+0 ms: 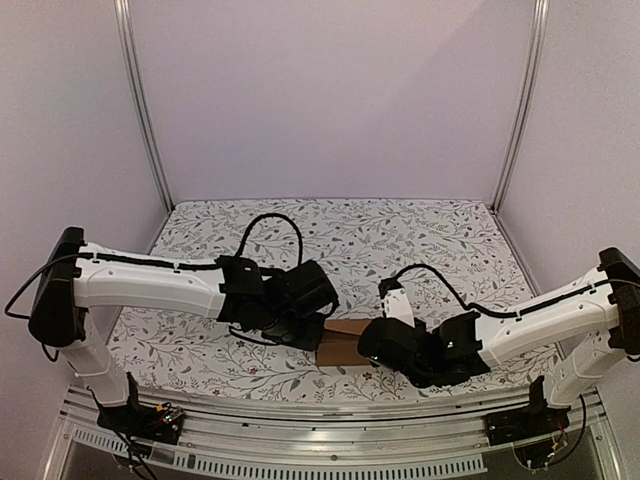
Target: Fold the paper box
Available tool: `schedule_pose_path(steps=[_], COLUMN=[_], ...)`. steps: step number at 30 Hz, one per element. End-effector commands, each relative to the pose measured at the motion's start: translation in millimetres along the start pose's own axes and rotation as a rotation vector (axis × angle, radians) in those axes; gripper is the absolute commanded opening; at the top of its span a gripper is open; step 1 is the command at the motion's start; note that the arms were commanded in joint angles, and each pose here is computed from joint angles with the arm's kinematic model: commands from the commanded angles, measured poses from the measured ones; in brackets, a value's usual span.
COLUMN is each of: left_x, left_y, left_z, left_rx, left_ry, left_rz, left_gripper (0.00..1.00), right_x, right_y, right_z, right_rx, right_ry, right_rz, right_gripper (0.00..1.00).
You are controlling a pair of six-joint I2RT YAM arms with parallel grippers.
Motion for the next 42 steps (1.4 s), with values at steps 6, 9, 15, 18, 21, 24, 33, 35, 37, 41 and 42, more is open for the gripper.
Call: schedule_pose_path(steps=[6,9,15,18,21,24,33,35,37,41,42], left_x=[0,-8,-35,-48,-60,-69,-74,-68,-58,-36,-30], left_y=[52,53,43,31,19,6,-28,-29,-27,-10,-3], left_z=[-14,-15,-24,-24,-23,-20,-13,-9,-7,-7,-7], left_rx=[0.093,0.128,0.193,0.207,0.208,0.214,0.242,0.235,0.226,0.206,0.2], left_ry=[0.166,0.204,0.327,0.361,0.397,0.404,0.348,0.338,0.337,0.348,0.356], left_rz=[0.185,0.167,0.102,0.058,0.019,-0.035,-0.206,-0.212,-0.211,-0.158,-0.136], left_gripper=[0.32,0.32,0.22,0.06,0.0,0.0,0.0,0.0,0.0,0.0,0.0], right_x=[17,19,19,20,20,20,20,19,19,19,19], right_y=[44,48,50,50,51,52,52,52,51,51,50], right_z=[-30,-32,-29,-28,-28,-27,-24,-23,-23,-22,-22], right_rx=[-0.06,-0.058,-0.056,-0.055,-0.056,-0.056,-0.058,-0.057,-0.057,-0.061,-0.062], right_ry=[0.095,0.102,0.095,0.092,0.091,0.088,0.077,0.074,0.074,0.071,0.071], right_rz=[0.11,0.117,0.128,0.131,0.133,0.14,0.15,0.153,0.152,0.152,0.151], right_gripper=[0.0,0.0,0.0,0.0,0.0,0.0,0.0,0.0,0.0,0.0,0.0])
Point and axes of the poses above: each gripper's point midway between its finger pads, its own x axis out along the fingers, its own z axis along the line the jaws close on, y = z × x, the point moved 4 cm from there along -x, back along the fingers, and after that the axes turned 15 degrees about x, right-handed, at the moved point
